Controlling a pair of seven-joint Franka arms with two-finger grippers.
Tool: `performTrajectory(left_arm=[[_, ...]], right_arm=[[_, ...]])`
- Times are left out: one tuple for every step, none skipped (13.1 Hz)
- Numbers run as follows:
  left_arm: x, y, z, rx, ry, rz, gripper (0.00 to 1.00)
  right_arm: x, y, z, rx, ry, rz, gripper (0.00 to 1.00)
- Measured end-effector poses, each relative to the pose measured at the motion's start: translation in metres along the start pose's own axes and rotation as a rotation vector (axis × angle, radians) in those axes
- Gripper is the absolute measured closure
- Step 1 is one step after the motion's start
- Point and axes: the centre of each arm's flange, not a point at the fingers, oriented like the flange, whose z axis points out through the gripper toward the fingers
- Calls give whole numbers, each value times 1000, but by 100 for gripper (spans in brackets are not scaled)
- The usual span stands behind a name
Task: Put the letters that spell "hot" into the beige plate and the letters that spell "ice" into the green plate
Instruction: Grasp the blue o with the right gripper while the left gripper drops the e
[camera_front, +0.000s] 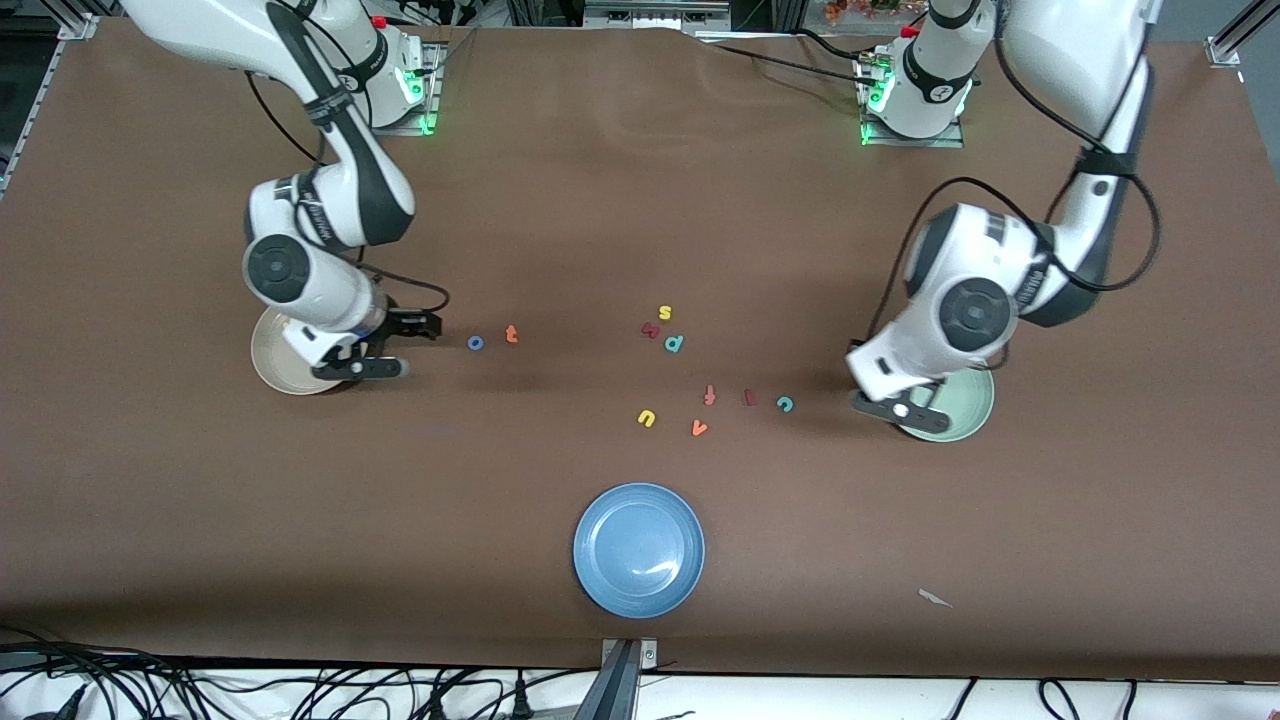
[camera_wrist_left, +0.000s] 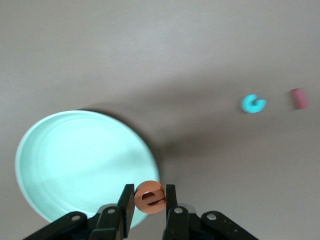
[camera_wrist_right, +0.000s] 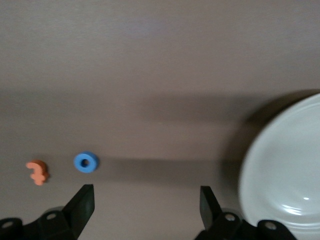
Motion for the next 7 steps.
performTrajectory(left_arm=[[-1,-24,7,-8,-8,1,71],[-1,-41,15,-14,-9,-2,71],[-1,-54,26,-19,-10,-2,71],[-1,-60,38,-23,-18,-2,71],[0,-59,51,-26,-26,-1,71],[1,-56,63,-28,-28,4,71],[2,-52,73,-30,-25,9,71]], right_arm=[[-1,-11,10,8,6,10,7],[-1,-20,20,16,14,16,7],[0,-26,30,22,24,26,7],[1,-31,38,29,33,35,7],[1,-35,46,35,41,44,7],[0,-39,52,39,46,48,7],[-1,-44,58,39,44,49,7]])
